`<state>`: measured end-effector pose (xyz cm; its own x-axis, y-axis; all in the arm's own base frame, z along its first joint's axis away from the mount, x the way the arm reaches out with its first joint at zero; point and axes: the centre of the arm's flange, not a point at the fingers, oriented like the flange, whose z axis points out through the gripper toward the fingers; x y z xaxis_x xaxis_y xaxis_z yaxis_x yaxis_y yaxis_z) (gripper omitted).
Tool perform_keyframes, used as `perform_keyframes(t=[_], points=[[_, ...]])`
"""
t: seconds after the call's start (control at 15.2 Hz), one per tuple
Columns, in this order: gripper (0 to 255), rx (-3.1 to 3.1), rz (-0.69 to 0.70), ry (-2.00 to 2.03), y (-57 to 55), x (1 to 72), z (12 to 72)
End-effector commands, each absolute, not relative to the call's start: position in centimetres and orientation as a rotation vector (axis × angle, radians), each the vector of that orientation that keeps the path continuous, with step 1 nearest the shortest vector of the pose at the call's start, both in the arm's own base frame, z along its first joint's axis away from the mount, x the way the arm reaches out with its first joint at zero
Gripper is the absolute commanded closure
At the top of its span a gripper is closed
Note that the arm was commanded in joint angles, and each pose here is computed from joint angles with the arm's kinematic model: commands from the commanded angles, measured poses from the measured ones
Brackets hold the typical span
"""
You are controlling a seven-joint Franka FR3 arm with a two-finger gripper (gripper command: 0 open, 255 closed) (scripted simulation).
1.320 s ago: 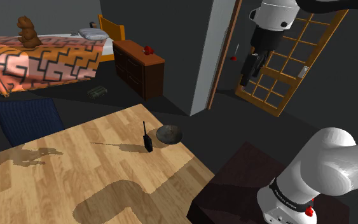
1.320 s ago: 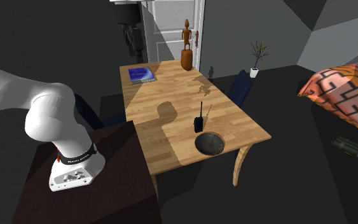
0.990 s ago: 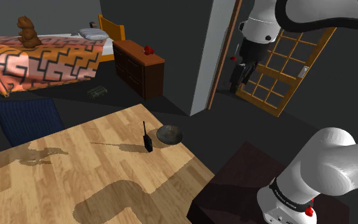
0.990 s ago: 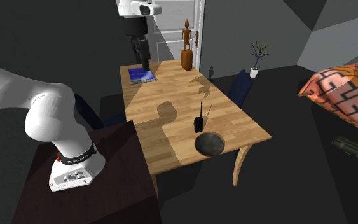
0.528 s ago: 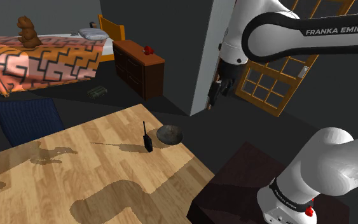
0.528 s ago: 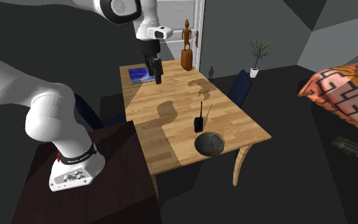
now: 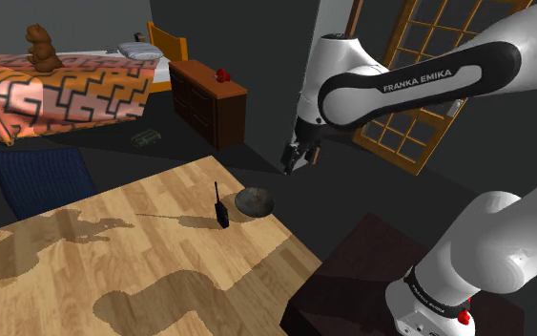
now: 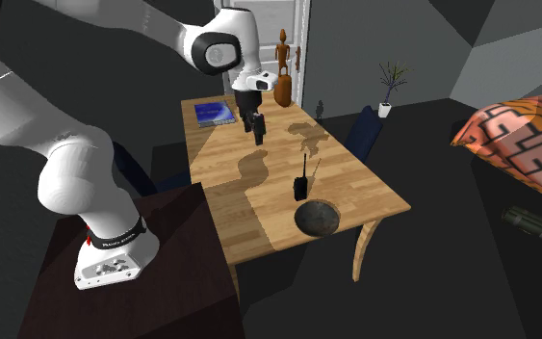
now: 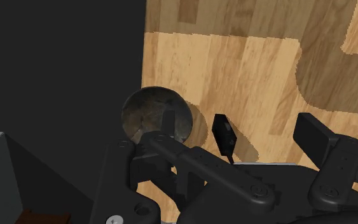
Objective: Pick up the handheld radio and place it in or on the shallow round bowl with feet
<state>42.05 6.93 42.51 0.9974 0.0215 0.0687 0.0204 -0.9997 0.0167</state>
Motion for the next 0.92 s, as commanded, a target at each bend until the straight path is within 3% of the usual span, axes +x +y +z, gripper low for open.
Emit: perform_keyframes(t=[0.0, 0.86], points=[[0, 3.128, 0.122, 0.024, 7.4, 43.5, 40.3], [0, 3.152, 0.196, -0.030, 10.8, 53.4, 27.3]])
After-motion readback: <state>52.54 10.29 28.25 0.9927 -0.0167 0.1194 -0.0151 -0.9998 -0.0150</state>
